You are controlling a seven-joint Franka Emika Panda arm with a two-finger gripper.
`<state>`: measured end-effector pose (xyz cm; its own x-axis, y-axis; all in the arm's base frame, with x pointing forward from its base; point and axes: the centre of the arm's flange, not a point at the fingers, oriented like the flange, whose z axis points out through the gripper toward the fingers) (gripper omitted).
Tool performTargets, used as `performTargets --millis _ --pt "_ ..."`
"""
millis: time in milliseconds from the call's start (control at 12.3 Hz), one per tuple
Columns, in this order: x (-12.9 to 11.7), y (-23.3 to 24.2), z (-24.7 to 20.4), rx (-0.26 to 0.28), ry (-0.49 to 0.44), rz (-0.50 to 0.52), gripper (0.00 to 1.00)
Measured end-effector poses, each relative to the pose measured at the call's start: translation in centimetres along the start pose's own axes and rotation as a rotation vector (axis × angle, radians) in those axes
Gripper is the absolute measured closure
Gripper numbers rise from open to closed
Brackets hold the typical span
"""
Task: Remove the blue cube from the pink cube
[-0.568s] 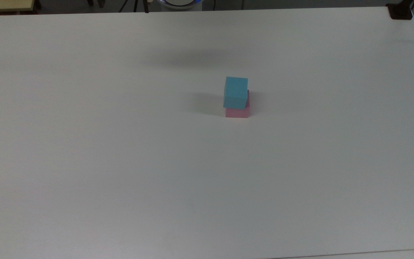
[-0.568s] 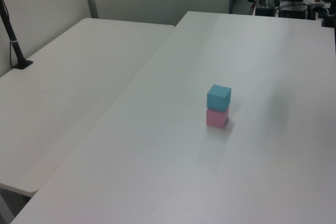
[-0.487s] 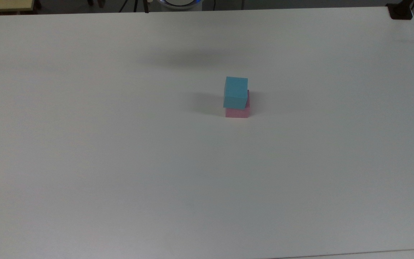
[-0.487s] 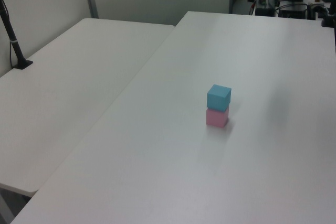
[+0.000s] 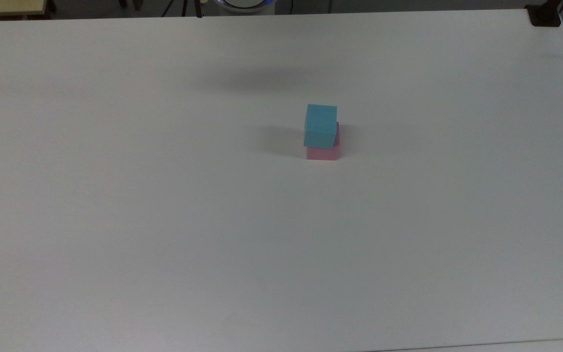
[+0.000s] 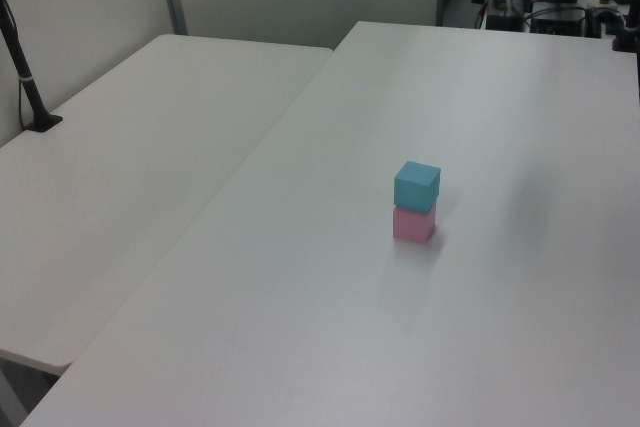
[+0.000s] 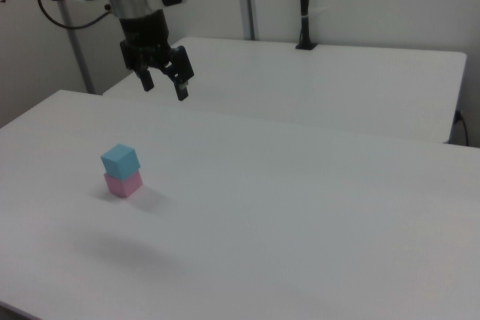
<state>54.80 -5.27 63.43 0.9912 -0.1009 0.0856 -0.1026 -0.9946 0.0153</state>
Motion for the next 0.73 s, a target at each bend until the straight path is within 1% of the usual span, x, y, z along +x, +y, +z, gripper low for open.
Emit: performTargets --millis 487,568,730 --pt "0.0 0.0 0.0 0.0 0.0 -0.004 0.0" --pt "0.0 -0.04 0.01 0.0 0.0 -0.026 0.0" --pt "0.0 -0.56 0.29 0.003 -0.005 -0.119 0.0"
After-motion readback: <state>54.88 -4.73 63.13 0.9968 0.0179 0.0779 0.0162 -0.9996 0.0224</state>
